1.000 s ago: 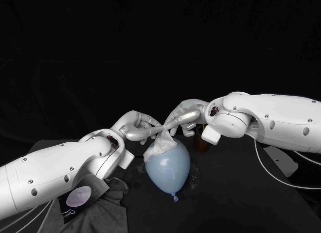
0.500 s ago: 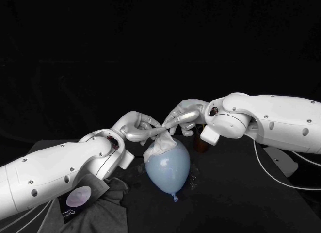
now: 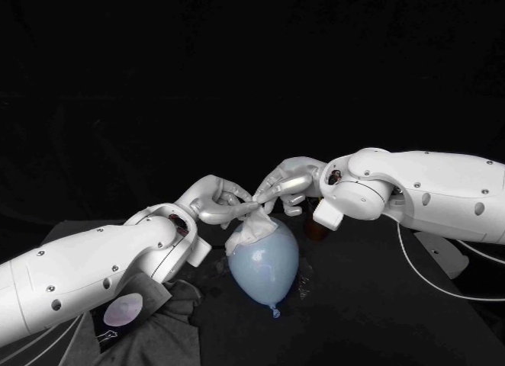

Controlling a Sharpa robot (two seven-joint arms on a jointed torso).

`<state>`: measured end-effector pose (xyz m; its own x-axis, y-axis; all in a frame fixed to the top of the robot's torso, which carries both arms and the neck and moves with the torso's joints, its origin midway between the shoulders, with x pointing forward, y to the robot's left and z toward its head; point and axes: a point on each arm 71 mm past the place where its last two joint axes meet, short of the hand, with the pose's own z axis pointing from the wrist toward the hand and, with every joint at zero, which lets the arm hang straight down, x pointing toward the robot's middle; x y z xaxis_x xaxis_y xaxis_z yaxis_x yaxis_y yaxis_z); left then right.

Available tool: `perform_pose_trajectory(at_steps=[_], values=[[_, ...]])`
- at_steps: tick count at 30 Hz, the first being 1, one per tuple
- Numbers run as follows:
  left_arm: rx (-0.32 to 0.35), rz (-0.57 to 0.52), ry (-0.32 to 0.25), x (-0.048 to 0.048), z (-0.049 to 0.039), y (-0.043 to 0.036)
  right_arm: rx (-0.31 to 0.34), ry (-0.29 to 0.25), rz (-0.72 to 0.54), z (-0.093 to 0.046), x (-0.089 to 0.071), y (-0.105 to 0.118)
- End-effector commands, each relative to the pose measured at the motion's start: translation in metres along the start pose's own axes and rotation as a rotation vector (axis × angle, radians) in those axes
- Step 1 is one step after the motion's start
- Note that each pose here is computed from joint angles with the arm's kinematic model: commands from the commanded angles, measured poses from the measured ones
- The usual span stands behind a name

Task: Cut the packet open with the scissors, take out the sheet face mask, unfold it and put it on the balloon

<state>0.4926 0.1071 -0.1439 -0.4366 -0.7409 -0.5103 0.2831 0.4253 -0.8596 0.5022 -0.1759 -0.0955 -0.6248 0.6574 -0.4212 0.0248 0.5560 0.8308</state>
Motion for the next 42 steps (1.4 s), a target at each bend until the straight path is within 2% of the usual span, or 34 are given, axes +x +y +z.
perform_pose_trajectory(at_steps=[1, 11, 17, 25, 35, 42], values=[[0.031, 0.011, 0.008, 0.0038, 0.0013, -0.0056, -0.026, 0.024, 0.011, 0.001, 0.005, 0.003], [0.045, 0.011, 0.016, 0.0073, 0.0022, -0.0087, -0.031, 0.023, 0.018, 0.001, 0.006, 0.003], [0.059, 0.007, 0.011, 0.0062, 0.0009, -0.0096, -0.029, 0.015, 0.008, 0.002, 0.005, 0.002], [0.064, -0.014, 0.007, 0.0022, -0.0029, -0.0084, -0.025, -0.006, -0.021, 0.002, 0.001, -0.001], [0.058, -0.040, 0.040, -0.0003, -0.0071, -0.0058, -0.022, -0.036, -0.052, 0.002, -0.005, -0.004], [0.052, -0.056, 0.039, -0.0041, -0.0091, -0.0032, -0.019, -0.053, -0.068, 0.001, -0.009, -0.006]])
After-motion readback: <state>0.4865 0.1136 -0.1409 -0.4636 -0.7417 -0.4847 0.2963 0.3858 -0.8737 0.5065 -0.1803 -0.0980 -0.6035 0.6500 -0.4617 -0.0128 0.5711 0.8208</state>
